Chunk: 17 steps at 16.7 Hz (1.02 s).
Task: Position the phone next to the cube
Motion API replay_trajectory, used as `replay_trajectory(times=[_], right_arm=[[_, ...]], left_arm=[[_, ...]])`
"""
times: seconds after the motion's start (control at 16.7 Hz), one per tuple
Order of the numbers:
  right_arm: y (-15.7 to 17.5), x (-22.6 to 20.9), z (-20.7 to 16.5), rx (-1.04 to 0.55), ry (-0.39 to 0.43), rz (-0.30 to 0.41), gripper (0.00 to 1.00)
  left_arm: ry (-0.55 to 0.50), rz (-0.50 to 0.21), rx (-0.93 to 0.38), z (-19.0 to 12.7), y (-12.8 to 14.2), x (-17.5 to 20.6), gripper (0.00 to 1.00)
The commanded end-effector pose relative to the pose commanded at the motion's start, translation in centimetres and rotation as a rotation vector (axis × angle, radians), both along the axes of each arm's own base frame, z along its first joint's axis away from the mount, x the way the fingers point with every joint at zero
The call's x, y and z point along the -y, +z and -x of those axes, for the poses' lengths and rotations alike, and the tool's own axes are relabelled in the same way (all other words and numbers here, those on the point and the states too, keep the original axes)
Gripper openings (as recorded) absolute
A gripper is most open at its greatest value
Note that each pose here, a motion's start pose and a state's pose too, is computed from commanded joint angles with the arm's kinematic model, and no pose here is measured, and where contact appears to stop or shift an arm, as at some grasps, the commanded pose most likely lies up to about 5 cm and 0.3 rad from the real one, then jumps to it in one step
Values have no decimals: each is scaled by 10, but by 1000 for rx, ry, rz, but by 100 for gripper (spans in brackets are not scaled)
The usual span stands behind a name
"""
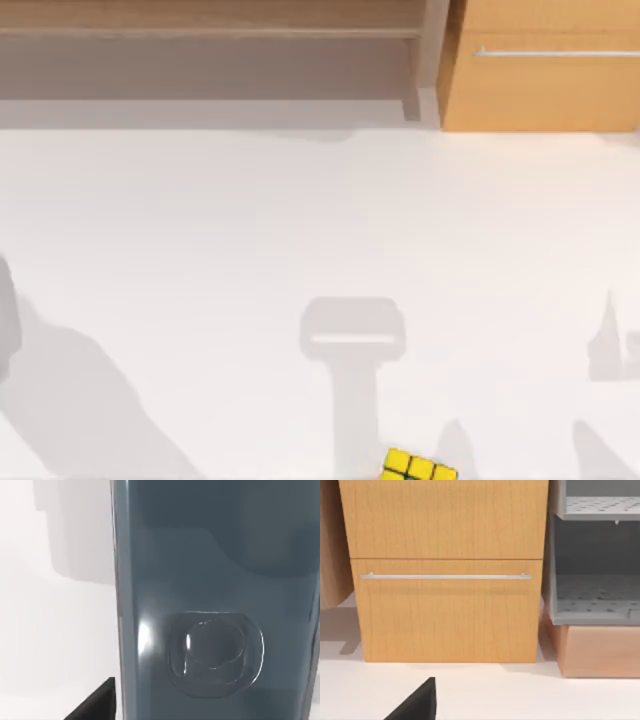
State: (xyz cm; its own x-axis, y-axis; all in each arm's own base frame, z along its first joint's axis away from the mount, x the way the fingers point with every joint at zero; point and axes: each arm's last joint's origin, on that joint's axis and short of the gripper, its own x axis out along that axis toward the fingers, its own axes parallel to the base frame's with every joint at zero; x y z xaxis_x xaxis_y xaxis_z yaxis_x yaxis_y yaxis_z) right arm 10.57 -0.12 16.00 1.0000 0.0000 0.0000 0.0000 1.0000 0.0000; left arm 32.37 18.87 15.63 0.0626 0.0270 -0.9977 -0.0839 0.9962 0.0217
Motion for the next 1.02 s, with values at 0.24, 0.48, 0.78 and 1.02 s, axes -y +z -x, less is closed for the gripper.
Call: replay_trajectory(times=[0.24,0.48,0.78,1.02], right_arm=[[0,0,0,0,0,0,100],[0,0,0,0,0,0,100],[0,0,0,0,0,0,100],[0,0,0,0,0,0,100]], left_arm=[[3,20,-34,-6,-10,-12,100],[-1,19,-33,-6,-10,-10,100],[3,17,-29,-7,-39,-12,100],[3,20,-34,-7,-50,-12,100]])
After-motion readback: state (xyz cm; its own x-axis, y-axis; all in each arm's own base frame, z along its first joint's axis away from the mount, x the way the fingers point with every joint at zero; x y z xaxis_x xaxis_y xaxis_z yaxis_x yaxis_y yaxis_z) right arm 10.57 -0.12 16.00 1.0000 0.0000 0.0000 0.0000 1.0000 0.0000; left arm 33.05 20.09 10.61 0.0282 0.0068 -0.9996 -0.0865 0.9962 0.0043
